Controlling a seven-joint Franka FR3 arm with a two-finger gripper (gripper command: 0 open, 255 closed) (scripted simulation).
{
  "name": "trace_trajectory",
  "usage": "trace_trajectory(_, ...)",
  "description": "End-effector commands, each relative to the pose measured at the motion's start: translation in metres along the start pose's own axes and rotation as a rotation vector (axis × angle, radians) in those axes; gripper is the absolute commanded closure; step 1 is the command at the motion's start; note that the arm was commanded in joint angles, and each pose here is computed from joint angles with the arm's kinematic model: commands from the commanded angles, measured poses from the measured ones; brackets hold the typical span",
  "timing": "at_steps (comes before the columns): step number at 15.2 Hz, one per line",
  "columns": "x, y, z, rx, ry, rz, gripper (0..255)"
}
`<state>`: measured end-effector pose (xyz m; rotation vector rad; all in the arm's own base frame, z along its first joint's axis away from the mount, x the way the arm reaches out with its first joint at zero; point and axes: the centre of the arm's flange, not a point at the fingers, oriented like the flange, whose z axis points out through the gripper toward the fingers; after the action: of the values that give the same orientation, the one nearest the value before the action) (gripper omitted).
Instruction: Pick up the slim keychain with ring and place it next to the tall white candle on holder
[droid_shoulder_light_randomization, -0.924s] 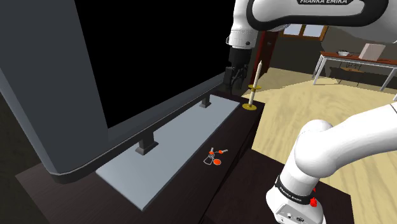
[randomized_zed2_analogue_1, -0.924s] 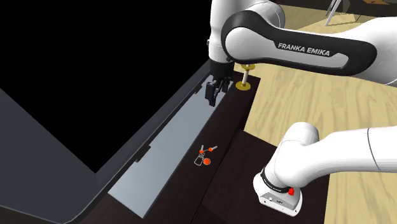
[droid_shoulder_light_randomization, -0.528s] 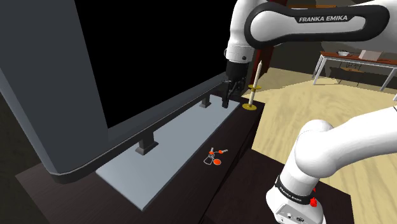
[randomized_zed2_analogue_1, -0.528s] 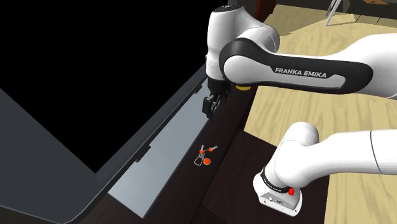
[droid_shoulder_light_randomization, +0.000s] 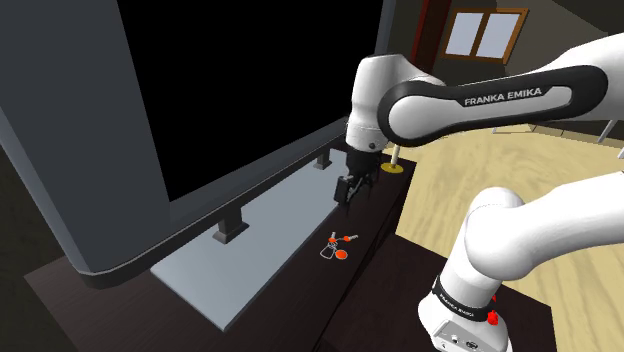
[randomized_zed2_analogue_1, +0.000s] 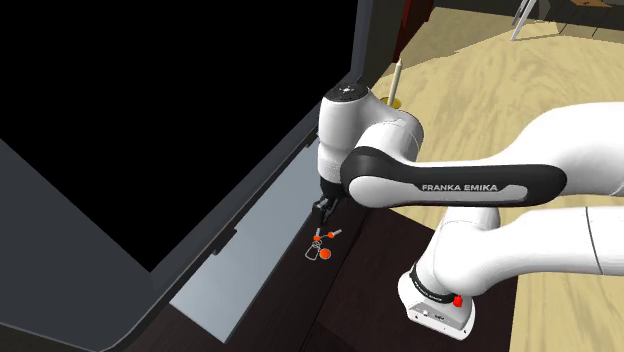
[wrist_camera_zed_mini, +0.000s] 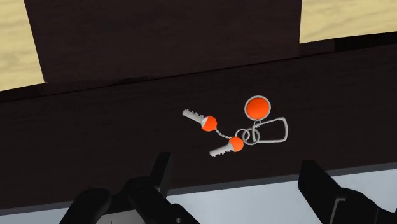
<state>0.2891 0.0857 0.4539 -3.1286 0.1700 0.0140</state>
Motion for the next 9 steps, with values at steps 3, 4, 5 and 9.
trace_trajectory(3,-0.012,-0.025,0.045,-0.005,0.006,0.035,0)
trace_trajectory(4,-0.015,-0.032,0.056,-0.006,0.007,0.043,0)
trace_trajectory(5,-0.017,-0.038,0.068,-0.008,0.008,0.052,0)
trace_trajectory(9,-0.020,-0.046,0.093,-0.009,0.009,0.062,0)
